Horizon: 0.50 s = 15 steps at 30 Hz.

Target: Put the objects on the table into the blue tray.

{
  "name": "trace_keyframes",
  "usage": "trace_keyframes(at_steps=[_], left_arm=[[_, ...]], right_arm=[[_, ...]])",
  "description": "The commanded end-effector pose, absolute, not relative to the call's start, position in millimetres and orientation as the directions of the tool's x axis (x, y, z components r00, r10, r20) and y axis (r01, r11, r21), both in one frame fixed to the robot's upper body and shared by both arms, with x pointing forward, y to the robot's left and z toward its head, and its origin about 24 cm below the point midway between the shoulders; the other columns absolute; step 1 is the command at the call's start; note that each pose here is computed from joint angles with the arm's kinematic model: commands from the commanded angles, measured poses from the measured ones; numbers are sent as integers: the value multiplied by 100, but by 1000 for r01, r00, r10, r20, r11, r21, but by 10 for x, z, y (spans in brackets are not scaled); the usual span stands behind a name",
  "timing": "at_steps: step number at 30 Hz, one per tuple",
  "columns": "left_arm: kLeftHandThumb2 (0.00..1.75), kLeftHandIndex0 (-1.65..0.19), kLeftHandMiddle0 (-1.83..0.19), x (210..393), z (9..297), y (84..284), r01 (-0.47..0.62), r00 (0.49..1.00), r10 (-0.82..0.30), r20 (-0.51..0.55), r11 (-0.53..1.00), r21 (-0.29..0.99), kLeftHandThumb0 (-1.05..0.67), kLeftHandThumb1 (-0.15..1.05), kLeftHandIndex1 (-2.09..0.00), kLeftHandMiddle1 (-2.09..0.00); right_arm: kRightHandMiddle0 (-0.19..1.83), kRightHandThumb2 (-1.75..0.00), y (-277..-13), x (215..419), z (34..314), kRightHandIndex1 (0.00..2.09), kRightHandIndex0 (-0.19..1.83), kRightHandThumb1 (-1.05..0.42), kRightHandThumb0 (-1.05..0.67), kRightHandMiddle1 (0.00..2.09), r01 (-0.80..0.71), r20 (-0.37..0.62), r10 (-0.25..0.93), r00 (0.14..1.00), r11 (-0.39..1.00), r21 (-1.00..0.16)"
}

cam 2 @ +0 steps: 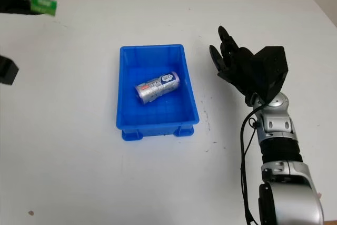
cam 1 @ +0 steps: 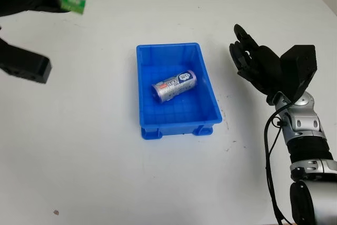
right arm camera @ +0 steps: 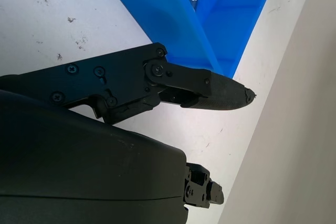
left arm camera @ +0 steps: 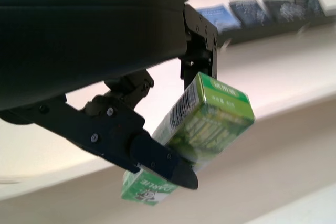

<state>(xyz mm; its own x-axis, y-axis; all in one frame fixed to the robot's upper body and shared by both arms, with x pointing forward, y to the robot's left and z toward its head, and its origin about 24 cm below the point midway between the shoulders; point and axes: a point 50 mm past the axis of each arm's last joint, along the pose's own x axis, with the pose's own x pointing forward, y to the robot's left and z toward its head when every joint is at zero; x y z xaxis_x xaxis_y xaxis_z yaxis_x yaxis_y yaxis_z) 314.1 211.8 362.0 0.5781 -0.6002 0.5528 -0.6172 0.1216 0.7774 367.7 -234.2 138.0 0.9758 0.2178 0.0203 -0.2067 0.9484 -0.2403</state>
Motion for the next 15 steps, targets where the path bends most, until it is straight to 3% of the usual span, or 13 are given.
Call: trace_keyframes(at_steps=[1, 9, 11, 15], left_arm=[[6, -88, -114, 3038, 3660, 1975, -522, 550, -607, 573, 286, 804, -36, 103, -178, -189], [14, -77, -106, 2946, 3458, 1691, -133, 628, -637, 447, 477, 869, -31, 105, -193, -196], [17, -79, -108, 2950, 3342, 1617, -25, 659, -653, 373, 477, 878, -32, 105, -199, -204], [21, -70, -105, 2945, 3141, 1531, 112, 673, -688, 270, 455, 883, -33, 105, -194, -208]], right_arm=[[-19, -56, -2351, 3679, 1401, 3, -19, -105, -64, 5, -198, 34, 212, 977, 950, -242], [-19, -57, -2337, 3666, 1387, 1, -19, -105, -62, 4, -201, 37, 216, 976, 951, -236], [-19, -58, -2329, 3662, 1385, 1, -19, -105, -62, 3, -203, 37, 218, 975, 949, -239], [-19, -58, -2330, 3655, 1374, 0, -19, -105, -62, 2, -197, 32, 210, 977, 951, -241]])
